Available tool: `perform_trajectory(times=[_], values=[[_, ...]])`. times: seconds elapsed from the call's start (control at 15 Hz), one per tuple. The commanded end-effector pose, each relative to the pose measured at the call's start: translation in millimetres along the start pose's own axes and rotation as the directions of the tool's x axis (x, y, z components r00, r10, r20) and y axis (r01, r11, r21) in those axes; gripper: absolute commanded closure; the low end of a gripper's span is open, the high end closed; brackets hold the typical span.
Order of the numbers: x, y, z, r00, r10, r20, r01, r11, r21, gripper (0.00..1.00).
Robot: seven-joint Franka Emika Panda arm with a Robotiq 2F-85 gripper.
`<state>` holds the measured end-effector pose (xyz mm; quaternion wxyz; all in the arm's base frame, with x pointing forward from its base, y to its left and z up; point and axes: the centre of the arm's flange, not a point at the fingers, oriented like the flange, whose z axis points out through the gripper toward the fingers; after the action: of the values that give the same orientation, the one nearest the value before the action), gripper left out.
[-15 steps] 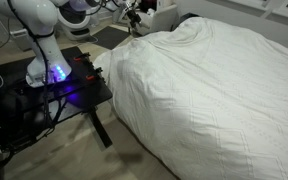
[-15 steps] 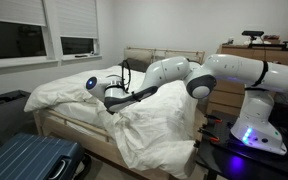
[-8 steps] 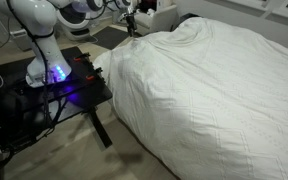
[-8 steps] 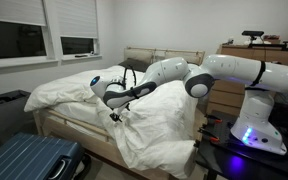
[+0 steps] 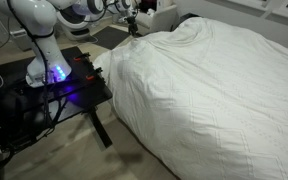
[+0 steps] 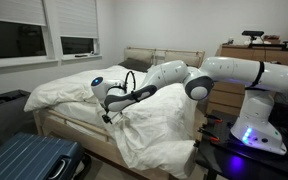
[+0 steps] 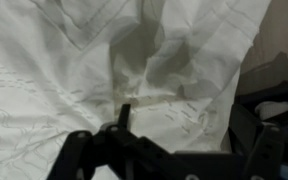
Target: Straighten the beddings on the bottom right corner of the bed
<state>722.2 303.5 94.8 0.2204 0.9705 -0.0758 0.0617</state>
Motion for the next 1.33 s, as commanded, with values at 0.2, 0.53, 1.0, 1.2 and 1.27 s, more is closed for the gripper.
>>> perform_trajectory(times=[0.2, 0.53, 1.0, 1.2, 1.27], values=[[37.3, -35.8, 38.7, 0.992, 0.096, -0.082, -0.093, 0.995, 0.033, 0.0], [22.3, -36.9, 78.2, 0.991, 0.096, -0.098, -0.099, 0.995, -0.03, 0.0], [11.8, -34.5, 94.0, 0.993, 0.06, -0.105, -0.07, 0.993, -0.094, 0.44], [10.9, -29.5, 89.2, 0.992, 0.057, -0.112, -0.068, 0.993, -0.097, 0.66], [10.8, -26.8, 88.0, 0.993, 0.056, -0.108, -0.066, 0.993, -0.095, 0.73]])
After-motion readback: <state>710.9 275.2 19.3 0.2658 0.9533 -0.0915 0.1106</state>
